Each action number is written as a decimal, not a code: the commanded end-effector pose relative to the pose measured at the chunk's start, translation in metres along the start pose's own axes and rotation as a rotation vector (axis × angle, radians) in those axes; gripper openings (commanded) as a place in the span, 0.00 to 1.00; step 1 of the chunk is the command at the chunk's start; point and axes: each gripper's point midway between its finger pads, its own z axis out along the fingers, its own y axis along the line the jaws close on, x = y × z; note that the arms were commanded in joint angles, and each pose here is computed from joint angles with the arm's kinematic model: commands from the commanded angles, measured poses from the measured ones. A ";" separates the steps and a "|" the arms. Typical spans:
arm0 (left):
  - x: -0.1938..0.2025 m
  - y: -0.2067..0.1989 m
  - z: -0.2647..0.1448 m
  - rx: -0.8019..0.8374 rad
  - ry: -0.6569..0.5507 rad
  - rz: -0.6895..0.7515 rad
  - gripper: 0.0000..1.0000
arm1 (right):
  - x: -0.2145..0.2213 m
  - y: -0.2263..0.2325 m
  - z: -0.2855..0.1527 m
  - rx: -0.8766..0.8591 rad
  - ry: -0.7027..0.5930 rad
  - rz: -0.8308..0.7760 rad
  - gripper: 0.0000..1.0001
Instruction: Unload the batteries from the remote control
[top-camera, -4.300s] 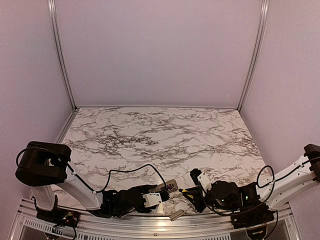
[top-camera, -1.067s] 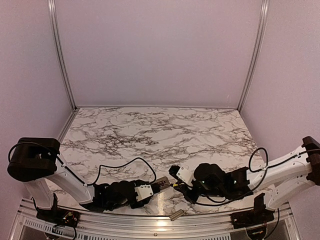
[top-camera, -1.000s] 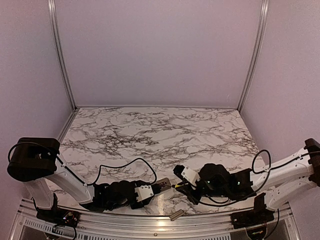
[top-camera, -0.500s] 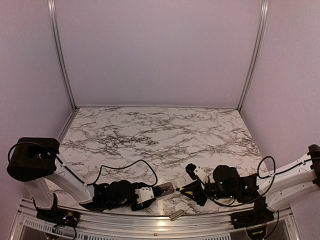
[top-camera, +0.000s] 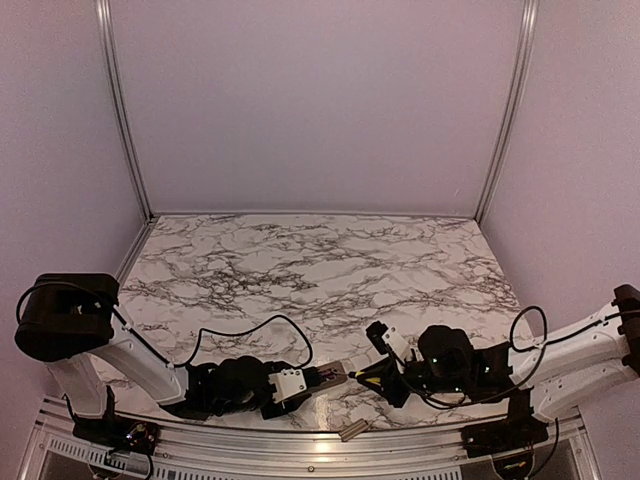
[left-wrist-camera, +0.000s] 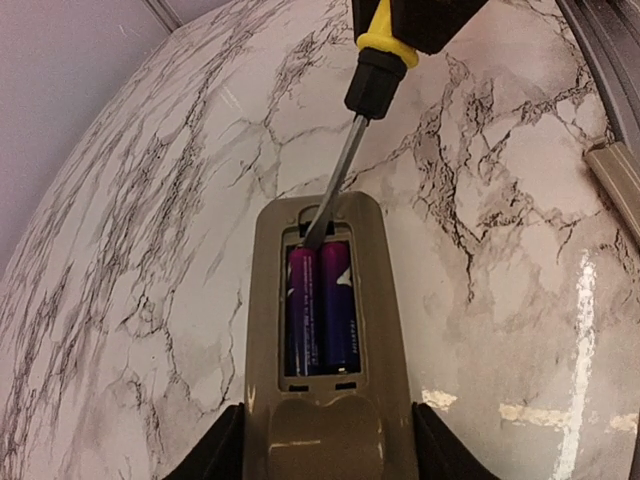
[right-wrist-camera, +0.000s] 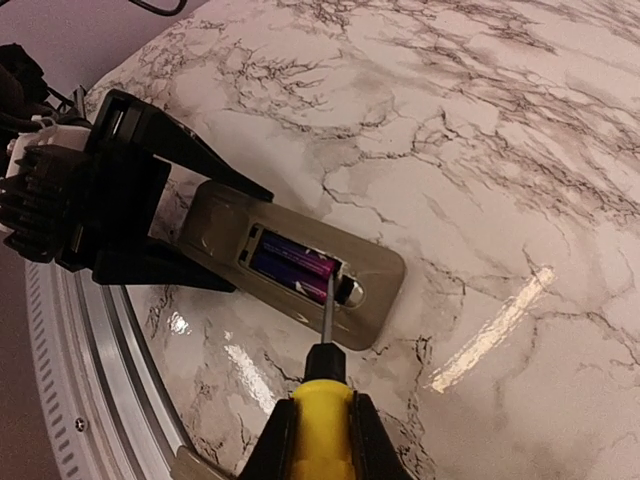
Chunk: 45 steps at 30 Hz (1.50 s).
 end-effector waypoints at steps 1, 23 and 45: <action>-0.046 -0.002 0.004 0.033 -0.140 -0.023 0.00 | -0.096 0.085 -0.015 -0.319 -0.241 -0.040 0.00; -0.034 0.020 0.020 -0.019 -0.069 -0.095 0.00 | -0.131 0.090 0.020 -0.247 -0.193 0.027 0.00; -0.027 0.026 0.023 -0.043 -0.039 -0.093 0.00 | -0.128 0.033 -0.001 0.103 -0.136 0.036 0.00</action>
